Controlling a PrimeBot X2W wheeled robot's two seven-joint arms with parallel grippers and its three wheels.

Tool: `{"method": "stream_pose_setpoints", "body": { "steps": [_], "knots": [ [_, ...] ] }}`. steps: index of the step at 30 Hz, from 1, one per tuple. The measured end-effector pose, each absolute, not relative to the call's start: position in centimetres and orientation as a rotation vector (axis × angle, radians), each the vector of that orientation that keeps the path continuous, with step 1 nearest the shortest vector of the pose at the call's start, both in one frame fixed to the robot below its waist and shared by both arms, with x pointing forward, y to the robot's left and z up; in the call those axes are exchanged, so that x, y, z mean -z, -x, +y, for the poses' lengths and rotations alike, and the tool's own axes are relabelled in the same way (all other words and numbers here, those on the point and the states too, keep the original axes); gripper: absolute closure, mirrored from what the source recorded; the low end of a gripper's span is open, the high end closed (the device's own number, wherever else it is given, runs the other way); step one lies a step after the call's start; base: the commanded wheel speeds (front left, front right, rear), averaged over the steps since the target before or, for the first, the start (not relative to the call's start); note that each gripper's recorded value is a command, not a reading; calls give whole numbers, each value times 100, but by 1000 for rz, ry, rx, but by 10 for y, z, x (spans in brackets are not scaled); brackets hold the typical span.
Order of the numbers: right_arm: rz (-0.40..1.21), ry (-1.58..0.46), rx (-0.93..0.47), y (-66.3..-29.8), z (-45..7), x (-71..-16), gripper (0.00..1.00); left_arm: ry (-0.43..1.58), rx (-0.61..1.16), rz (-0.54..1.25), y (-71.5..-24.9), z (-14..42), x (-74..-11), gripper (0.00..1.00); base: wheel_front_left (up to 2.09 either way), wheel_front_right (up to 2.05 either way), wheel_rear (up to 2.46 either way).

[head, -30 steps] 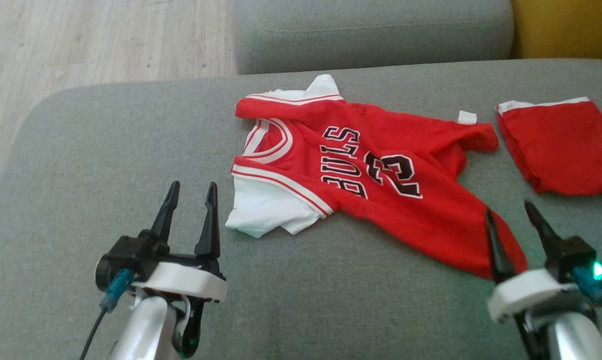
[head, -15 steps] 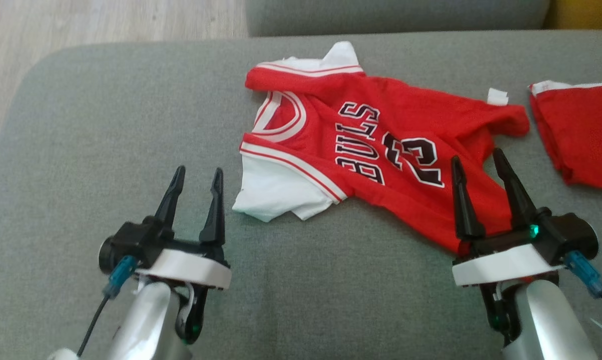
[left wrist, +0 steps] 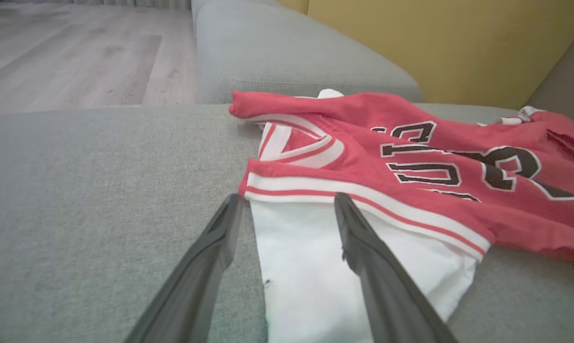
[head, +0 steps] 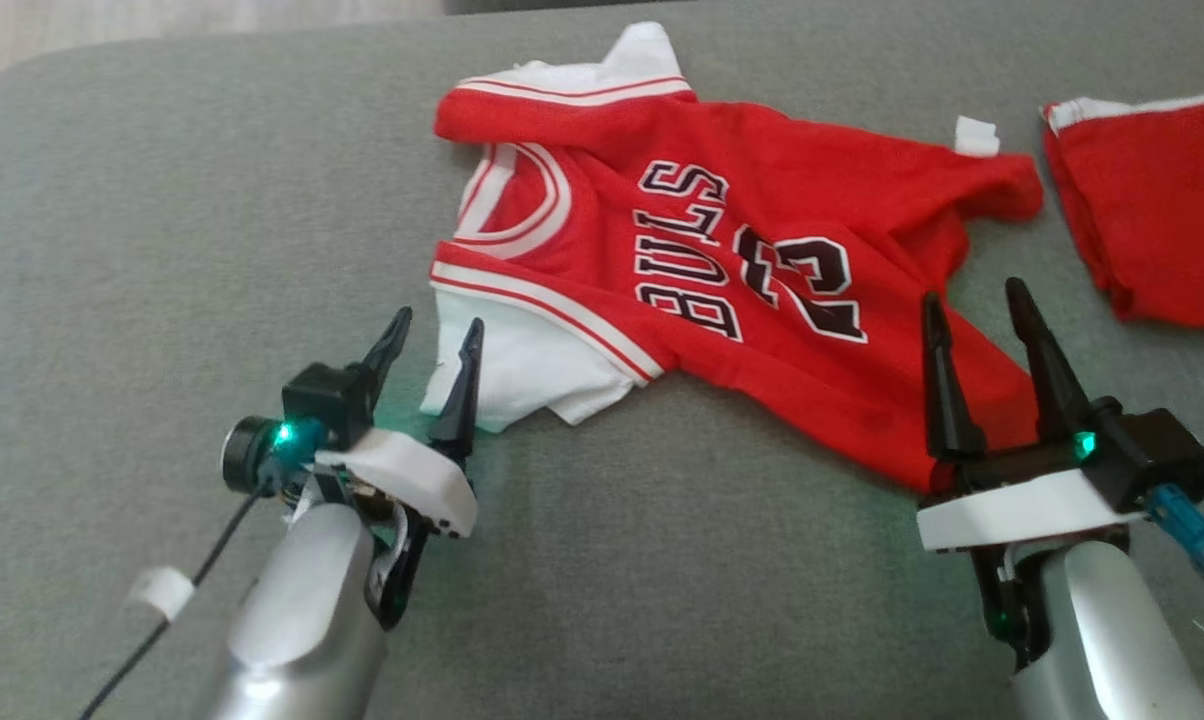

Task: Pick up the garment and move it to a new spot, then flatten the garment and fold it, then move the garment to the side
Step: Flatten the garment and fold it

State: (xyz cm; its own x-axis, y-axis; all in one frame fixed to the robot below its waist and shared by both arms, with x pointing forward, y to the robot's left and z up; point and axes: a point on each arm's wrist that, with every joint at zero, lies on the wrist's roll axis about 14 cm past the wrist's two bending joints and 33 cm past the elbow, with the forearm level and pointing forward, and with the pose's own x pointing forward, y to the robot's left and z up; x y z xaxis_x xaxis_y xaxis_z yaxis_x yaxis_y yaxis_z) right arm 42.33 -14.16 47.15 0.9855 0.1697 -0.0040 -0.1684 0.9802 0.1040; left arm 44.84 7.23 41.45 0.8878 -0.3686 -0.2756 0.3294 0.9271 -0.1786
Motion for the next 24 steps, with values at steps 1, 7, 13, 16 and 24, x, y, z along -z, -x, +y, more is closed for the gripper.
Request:
{"method": "stream_pose_setpoints", "body": {
  "steps": [1, 7, 13, 16, 24],
  "knots": [
    [17, -105, -165, -423, -143, -470, 0, 130, 367, 333, -450, 71, -410, 0, 0, 0, 0],
    [44, -107, -139, -419, -152, -461, 0, 114, 390, 422, -459, 63, -387, 0, 0, 0, 0],
    [22, -113, -102, -425, -166, -466, 0, 109, 403, 453, -484, 56, -380, 0, 0, 0, 0],
    [31, -110, -88, -423, -171, -463, 0, 90, 414, 502, -491, 52, -370, 0, 0, 0, 0],
    [43, -113, -68, -423, -177, -458, 0, 48, 425, 559, -510, 50, -361, 100, 0, 0, 0]
  ]
}}
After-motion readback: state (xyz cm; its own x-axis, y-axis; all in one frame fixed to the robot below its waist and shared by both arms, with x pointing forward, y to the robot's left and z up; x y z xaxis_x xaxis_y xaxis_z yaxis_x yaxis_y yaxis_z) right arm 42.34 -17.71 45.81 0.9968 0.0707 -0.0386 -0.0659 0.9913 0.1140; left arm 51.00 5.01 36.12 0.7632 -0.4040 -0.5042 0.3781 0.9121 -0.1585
